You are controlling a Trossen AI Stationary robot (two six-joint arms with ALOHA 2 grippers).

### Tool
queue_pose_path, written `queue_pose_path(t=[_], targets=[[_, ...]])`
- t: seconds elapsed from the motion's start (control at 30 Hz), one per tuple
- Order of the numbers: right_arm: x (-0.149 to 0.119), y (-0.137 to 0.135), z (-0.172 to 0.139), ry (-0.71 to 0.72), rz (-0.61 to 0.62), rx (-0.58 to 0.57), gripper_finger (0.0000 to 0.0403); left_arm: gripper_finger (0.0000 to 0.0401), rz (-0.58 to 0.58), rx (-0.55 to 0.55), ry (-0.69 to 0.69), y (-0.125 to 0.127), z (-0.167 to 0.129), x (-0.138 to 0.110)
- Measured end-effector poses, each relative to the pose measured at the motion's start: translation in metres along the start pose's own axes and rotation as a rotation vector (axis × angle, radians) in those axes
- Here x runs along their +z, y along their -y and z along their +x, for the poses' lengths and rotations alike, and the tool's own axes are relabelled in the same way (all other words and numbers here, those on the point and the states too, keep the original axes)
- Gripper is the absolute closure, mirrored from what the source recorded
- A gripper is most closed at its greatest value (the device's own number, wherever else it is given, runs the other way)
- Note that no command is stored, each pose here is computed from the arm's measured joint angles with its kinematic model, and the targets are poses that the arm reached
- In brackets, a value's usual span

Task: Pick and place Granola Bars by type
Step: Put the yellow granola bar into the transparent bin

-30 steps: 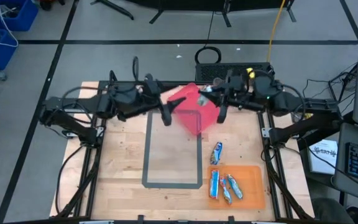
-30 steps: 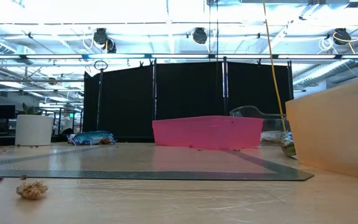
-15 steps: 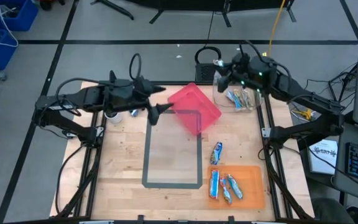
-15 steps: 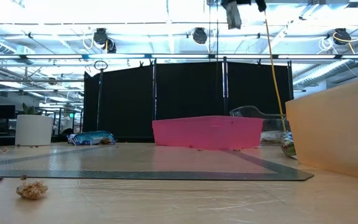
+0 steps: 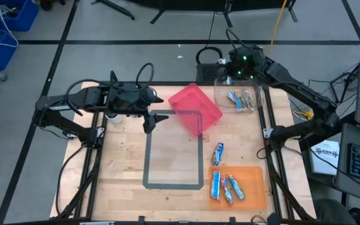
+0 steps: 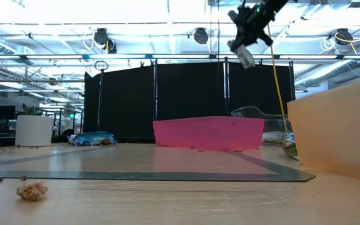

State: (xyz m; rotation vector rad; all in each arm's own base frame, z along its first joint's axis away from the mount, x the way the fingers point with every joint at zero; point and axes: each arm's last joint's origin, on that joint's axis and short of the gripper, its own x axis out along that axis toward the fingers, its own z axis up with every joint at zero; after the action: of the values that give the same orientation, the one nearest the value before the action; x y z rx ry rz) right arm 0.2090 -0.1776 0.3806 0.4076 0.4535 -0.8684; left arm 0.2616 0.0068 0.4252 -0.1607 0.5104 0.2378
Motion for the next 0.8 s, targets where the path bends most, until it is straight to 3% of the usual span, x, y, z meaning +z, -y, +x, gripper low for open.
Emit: queue_pose_path(t=[0.3,0.57,0.8], targets=[[-0.010,0.038,0.043,-0.186,0.002,-0.100,0.0399,0.0052,-0.038,0.003,0.001,0.000,0.000,0.000],[-0.035,0.048,0.082,-0.422,-0.033,-0.150,0.0399,0.0052,-0.104,0.001,0.012,0.000,0.000,0.001],[-0.054,0.051,0.106,-0.484,-0.033,-0.160,0.0399,0.0052,-0.110,0.028,0.021,-0.001,0.000,0.001]])
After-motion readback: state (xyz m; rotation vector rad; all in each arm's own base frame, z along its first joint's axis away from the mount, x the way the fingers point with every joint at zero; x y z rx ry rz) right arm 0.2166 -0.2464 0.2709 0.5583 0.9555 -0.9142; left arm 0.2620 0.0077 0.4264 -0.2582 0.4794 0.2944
